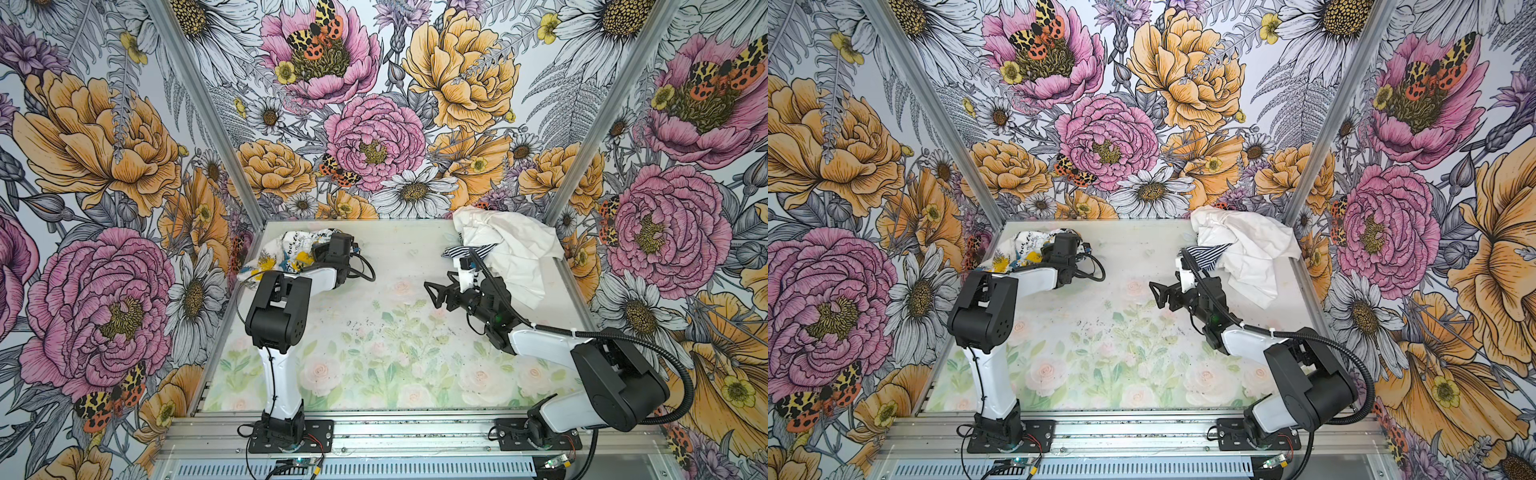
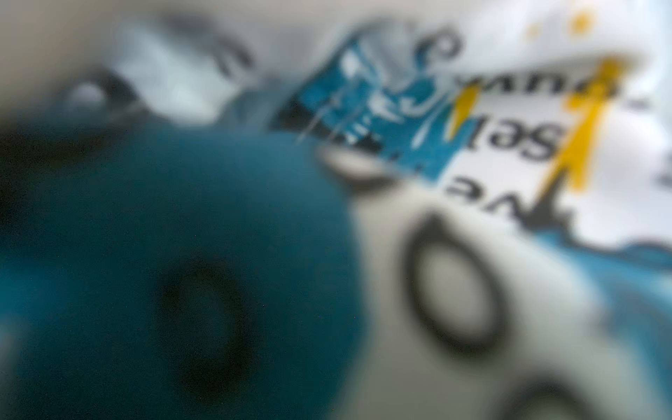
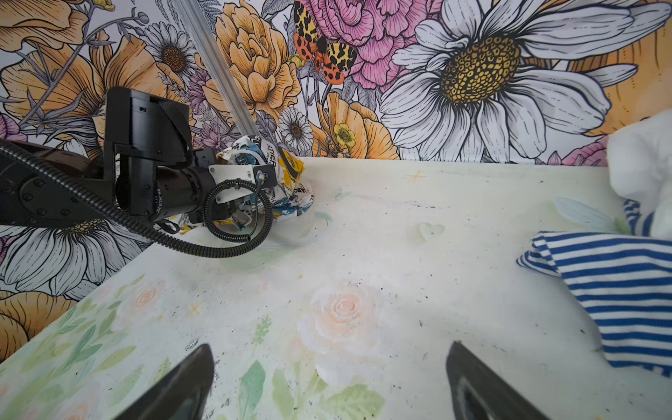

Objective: Pick out a specific cloth from the pile

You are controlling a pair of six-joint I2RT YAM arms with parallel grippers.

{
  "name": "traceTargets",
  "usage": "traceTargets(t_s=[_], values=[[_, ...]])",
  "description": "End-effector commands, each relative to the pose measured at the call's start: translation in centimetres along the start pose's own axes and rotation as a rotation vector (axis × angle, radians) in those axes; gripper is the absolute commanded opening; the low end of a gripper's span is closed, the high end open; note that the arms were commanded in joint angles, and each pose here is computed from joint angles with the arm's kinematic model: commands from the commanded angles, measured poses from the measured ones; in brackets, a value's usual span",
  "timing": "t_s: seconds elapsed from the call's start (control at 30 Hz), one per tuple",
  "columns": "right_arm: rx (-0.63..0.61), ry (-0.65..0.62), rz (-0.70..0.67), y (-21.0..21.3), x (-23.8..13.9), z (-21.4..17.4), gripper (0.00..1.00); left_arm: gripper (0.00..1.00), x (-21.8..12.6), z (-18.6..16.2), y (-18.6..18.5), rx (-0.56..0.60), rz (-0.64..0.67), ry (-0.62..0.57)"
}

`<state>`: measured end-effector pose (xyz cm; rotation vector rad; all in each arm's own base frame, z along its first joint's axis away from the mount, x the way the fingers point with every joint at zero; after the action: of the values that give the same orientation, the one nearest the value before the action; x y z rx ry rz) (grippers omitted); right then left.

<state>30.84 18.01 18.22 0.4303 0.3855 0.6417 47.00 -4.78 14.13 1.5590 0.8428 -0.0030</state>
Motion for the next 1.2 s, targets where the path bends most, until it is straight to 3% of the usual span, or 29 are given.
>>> traceTargets(t_s=[0.0,0.1,0.3,0.4,0.47,0.6,0.9,1.07,1.17], values=[[-0.006,-0.04,0.001,0.2,-0.1,1.2,0.99,0.0,-3.0,0.6,2.8,-0.439,-0.189,-0.31],[-0.003,-0.037,0.006,0.2,0.1,1.1,1.0,0.0,-5.5,1.2,3.8,-0.577,-0.334,-0.573],[0.003,-0.029,0.01,0.1,0.2,0.9,1.0,0.0,-7.4,-0.6,7.8,-0.92,-0.624,-0.884],[0.002,-0.032,0.011,0.2,0.2,1.0,1.0,0.0,-8.0,-2.6,10.1,-1.088,-0.61,-0.974],[0.002,-0.031,0.011,0.1,0.2,1.0,1.0,0.0,-8.0,-3.8,11.1,-1.17,-0.575,-0.973],[0.003,-0.029,0.013,0.2,0.2,0.9,0.99,0.0,-5.9,-6.8,11.3,-1.32,-0.498,-0.766],[0.004,-0.025,0.011,0.0,0.4,0.8,1.0,0.0,-1.3,-13.5,7.3,-1.402,-0.227,-0.17],[0.007,-0.022,0.012,0.0,0.5,0.8,1.0,0.0,1.2,-13.9,3.8,-1.2,-0.174,0.125],[0.008,-0.02,0.011,0.0,0.5,0.7,1.0,0.0,2.8,-12.2,1.3,-1.032,-0.195,0.207]])
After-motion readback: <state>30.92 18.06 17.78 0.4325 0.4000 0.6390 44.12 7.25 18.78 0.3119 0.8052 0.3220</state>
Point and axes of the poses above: each gripper's point midway between its finger pads, its own x axis out along the fingers, its own y axis along the line the jaws close on, z = x × y, the point moved 7 cm from there along -x, back along the fingers, and after that the axes turned 12 degrees about x, right-handed, at the moved point
